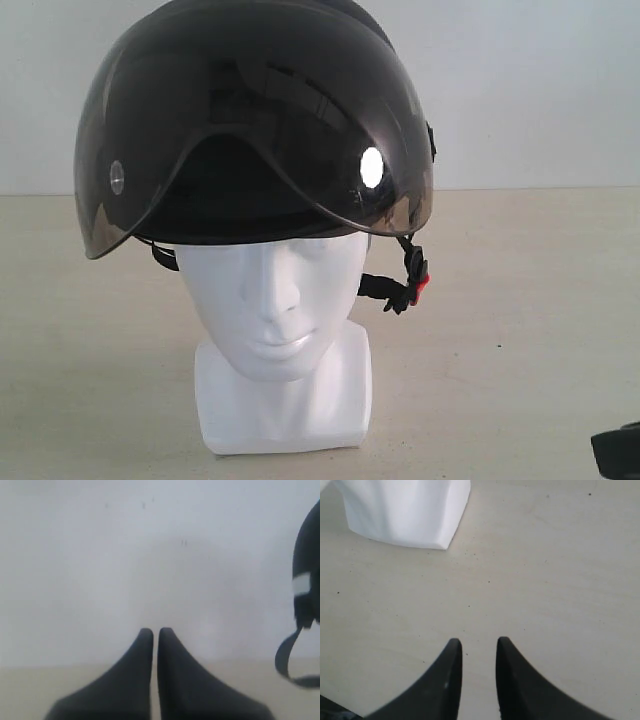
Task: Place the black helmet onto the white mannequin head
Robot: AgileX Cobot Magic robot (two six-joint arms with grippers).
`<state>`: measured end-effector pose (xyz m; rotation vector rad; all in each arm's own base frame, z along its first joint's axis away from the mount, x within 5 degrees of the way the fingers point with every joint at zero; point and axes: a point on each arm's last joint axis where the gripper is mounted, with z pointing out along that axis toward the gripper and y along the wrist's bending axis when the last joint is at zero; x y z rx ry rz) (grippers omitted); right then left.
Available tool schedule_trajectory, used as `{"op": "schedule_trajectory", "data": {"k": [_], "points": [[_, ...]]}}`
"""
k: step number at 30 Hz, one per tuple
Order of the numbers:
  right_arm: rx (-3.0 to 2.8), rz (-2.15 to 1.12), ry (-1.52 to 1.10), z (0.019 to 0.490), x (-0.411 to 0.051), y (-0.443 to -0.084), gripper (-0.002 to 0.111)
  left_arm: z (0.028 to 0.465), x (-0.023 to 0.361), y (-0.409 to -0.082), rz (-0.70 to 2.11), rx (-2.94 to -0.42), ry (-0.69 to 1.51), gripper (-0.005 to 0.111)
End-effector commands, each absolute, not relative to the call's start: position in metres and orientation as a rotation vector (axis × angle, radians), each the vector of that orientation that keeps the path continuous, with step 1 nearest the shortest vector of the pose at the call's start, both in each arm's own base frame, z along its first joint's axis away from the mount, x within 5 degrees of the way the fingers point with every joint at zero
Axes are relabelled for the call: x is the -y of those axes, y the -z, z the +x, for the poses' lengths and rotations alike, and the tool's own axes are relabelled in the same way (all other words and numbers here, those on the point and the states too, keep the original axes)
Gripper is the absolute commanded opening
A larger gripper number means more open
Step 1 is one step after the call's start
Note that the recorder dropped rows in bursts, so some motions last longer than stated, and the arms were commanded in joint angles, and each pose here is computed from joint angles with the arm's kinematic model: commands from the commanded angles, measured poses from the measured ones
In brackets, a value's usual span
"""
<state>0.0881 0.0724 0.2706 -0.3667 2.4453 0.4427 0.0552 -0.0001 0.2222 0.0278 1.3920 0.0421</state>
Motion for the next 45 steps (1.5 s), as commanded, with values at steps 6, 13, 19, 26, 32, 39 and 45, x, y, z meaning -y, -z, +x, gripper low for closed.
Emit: {"op": "schedule_trajectory", "data": {"k": [6, 13, 19, 26, 32, 39, 45], "points": [[-2.215, -0.362, -0.505, 0.093, -0.072, -0.339, 0.001, 0.044, 0.005, -0.252, -0.092, -1.035, 0.28, 0.004], [-2.041, -0.269, -0.452, 0.098, -0.062, -0.406, 0.0, 0.043, 0.001, -0.267, -0.437, -1.241, 0.596, 0.004], [-2.037, -0.263, -0.445, 0.117, -0.077, -0.441, 0.0, 0.036, 0.006, -0.338, -0.332, -1.108, 0.648, 0.004], [-2.093, -0.317, -0.138, 0.135, -0.074, -0.485, 0.0, 0.082, 0.021, -0.387, -0.229, -1.217, 0.772, 0.004], [-1.853, -0.268, 0.293, 0.141, -0.04, -0.537, 0.0, 0.121, 0.052, -0.421, 0.136, -1.447, 0.834, 0.004], [-1.835, -0.22, 0.331, 0.142, -0.035, -0.541, 0.0, 0.131, 0.06, -0.462, 0.338, -1.421, 0.79, 0.004], [-1.894, -0.285, 0.247, 0.145, -0.047, -0.532, 0.0, 0.131, 0.059, -0.465, 0.342, -1.411, 0.754, 0.004]]}}
